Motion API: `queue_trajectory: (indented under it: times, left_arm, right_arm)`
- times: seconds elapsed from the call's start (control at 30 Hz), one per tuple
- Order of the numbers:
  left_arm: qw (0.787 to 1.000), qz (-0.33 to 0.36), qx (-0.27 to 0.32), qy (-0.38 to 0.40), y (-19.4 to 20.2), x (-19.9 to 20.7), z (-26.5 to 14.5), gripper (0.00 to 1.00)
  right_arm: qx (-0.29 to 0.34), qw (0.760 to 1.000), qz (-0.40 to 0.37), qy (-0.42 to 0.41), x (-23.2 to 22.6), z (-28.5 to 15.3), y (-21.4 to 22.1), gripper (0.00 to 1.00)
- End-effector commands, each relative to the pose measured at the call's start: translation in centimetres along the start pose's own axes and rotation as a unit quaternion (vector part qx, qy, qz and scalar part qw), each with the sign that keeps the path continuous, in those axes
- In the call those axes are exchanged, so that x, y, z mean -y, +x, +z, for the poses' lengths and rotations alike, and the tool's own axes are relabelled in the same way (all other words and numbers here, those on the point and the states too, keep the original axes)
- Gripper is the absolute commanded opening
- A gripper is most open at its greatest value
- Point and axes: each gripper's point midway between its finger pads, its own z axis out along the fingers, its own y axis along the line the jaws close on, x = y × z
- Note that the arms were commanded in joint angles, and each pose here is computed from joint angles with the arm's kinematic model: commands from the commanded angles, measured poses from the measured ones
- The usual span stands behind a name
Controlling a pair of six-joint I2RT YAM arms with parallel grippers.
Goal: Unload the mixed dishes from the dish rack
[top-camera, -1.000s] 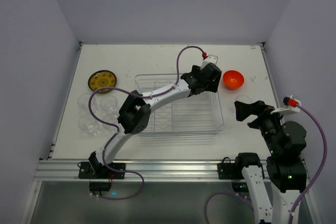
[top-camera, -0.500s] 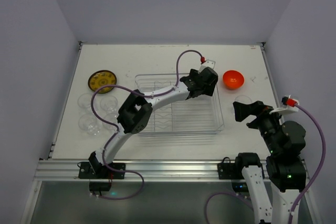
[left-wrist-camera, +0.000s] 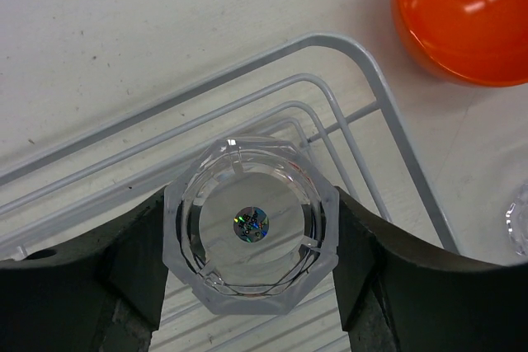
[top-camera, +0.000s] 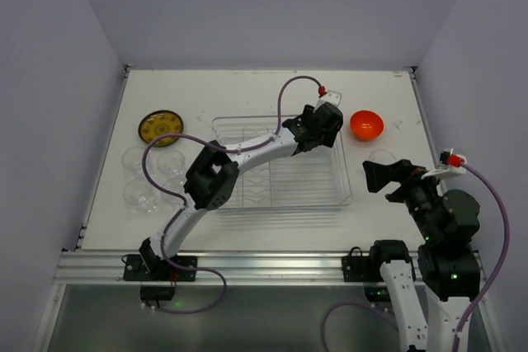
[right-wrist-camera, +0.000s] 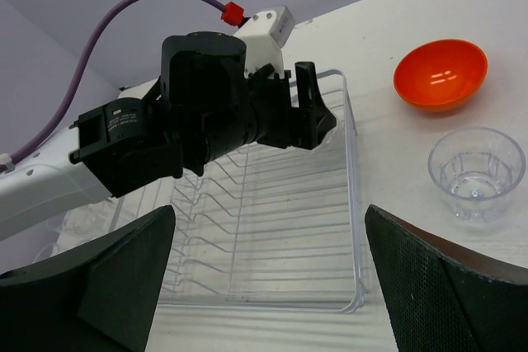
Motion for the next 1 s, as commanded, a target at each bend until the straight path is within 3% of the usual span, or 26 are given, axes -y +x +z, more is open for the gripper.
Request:
queue_trajectory:
  times: [0.0, 0.03, 0.1, 0.3, 0.5, 0.57, 0.6, 0.67, 0.77, 0.8, 0.83, 0.87, 0.97]
  left_arm:
    - [0.999, -0.017, 0.038, -0.002, -3.5, -0.2, -1.3, 0.24]
    - [0.999, -0.021, 0.038, -0.003, -3.7, -0.4, -1.9, 0.09]
    - [0.999, -0.032, 0.043, -0.005, -4.2, -0.4, -3.3, 0.0]
    - [0.988, -0.08, 0.119, 0.06, -9.9, -0.2, -13.1, 0.0]
    - [0.965, -0.123, 0.159, 0.171, -11.6, 0.4, -20.4, 0.0]
    - [0.935, -0.161, 0.2, 0.245, -14.0, 0.9, -25.6, 0.0]
    - [0.93, -0.17, 0.195, 0.262, -12.4, 0.9, -25.7, 0.0]
    - [0.885, -0.211, 0.24, 0.337, -14.4, 1.0, -30.9, 0.0]
    - [0.848, -0.235, 0.237, 0.412, -13.1, 1.5, -34.2, 0.0]
    - [0.826, -0.263, 0.238, 0.438, -13.6, 1.7, -35.6, 0.0]
    - [0.817, -0.271, 0.231, 0.453, -12.9, 1.7, -36.0, 0.0]
    - [0.791, -0.293, 0.231, 0.485, -13.4, 2.0, -37.5, 0.0]
    - [0.76, -0.328, 0.21, 0.52, -12.7, 2.2, -38.4, 0.0]
  right_arm:
    - [0.002, 1.0, -0.009, -0.018, -0.5, 0.3, 0.0, 0.99]
    - [0.0, 1.0, -0.006, -0.017, -0.4, 0.5, 0.1, 0.99]
    - [-0.004, 1.0, -0.004, -0.019, -0.4, 0.8, 0.2, 0.99]
    - [-0.018, 0.998, 0.014, -0.057, -1.6, 1.6, 0.8, 0.99]
    - [-0.035, 0.988, 0.013, -0.152, -4.7, 1.8, 1.1, 0.99]
    - [-0.049, 0.981, 0.014, -0.189, -5.9, 1.7, 1.3, 0.99]
    - [-0.049, 0.976, 0.011, -0.212, -6.8, 1.4, 1.0, 0.97]
    - [-0.067, 0.957, 0.008, -0.282, -9.0, -0.1, 1.4, 0.94]
    - [-0.066, 0.922, -0.005, -0.381, -11.7, -2.2, 1.3, 0.91]
    - [-0.053, 0.914, -0.019, -0.403, -12.2, -2.6, 1.1, 0.9]
    - [-0.056, 0.909, -0.019, -0.412, -12.4, -2.8, 1.1, 0.9]
    - [-0.055, 0.907, -0.022, -0.417, -12.5, -2.9, 1.1, 0.89]
    - [-0.054, 0.891, -0.028, -0.45, -13.2, -3.1, 1.1, 0.85]
